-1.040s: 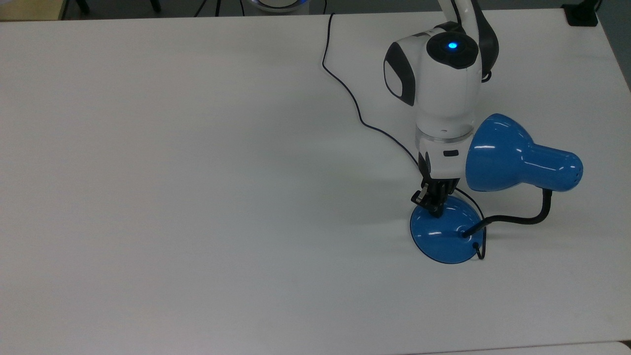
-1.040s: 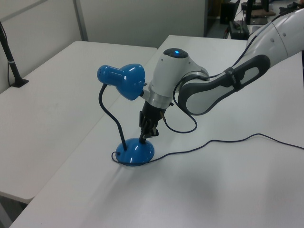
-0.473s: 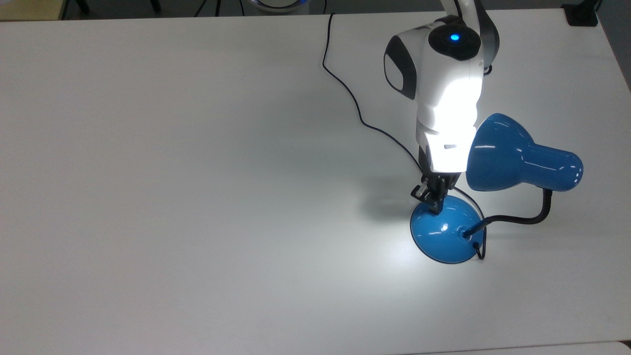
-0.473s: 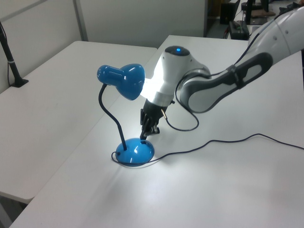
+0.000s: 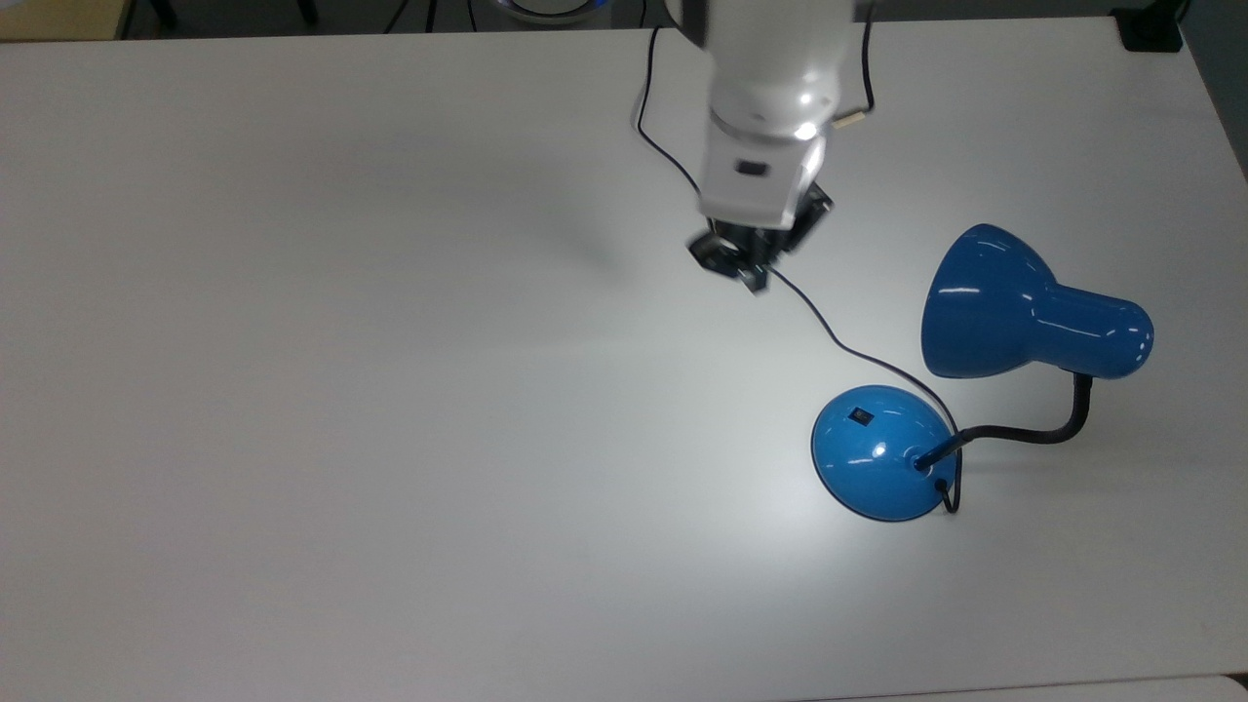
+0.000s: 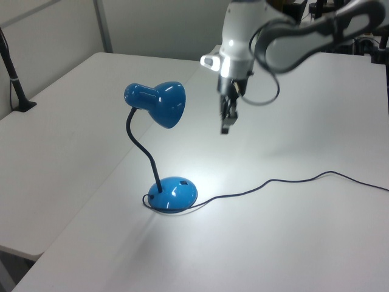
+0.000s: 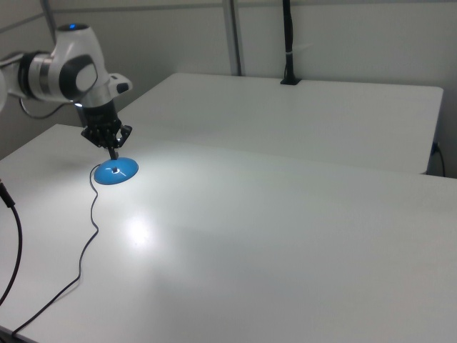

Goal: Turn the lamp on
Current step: 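Lift the gripper up and away from the lit lamp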

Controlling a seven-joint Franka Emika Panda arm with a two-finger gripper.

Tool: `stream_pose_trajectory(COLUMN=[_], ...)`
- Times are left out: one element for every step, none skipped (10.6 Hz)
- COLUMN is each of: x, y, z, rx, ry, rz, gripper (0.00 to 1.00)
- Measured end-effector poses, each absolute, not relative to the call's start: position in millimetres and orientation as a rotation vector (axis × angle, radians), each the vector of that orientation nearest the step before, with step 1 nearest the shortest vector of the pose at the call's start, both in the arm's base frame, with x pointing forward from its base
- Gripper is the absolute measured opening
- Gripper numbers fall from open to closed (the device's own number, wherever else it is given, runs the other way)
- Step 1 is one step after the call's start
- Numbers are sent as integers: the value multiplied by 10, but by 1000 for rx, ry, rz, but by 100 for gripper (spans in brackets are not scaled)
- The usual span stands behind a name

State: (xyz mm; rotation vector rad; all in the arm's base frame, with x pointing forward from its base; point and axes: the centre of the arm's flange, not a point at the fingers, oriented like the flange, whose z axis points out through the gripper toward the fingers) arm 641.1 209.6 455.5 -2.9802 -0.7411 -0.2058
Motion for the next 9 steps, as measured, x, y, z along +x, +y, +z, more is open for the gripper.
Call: stream_pose_trajectory(x=[6299, 6182, 6055, 5947, 5859, 5775, 5724, 5717, 5721], y=[1741, 1325, 919, 566, 297, 121, 36, 23, 20], z=[4827, 5100, 5336, 5532, 5682, 5777, 5834, 5845, 5835], rx=[-3018, -3046, -3063, -3072, -3075, -3094, -3141, -3174, -3190], ry=[-570, -431, -337, -259, -193, -154, -140, -115, -73], rz=[-103, -22, 37, 58, 57, 77, 91, 93, 95], gripper=[1, 5, 16, 31, 47, 63, 76, 92, 100])
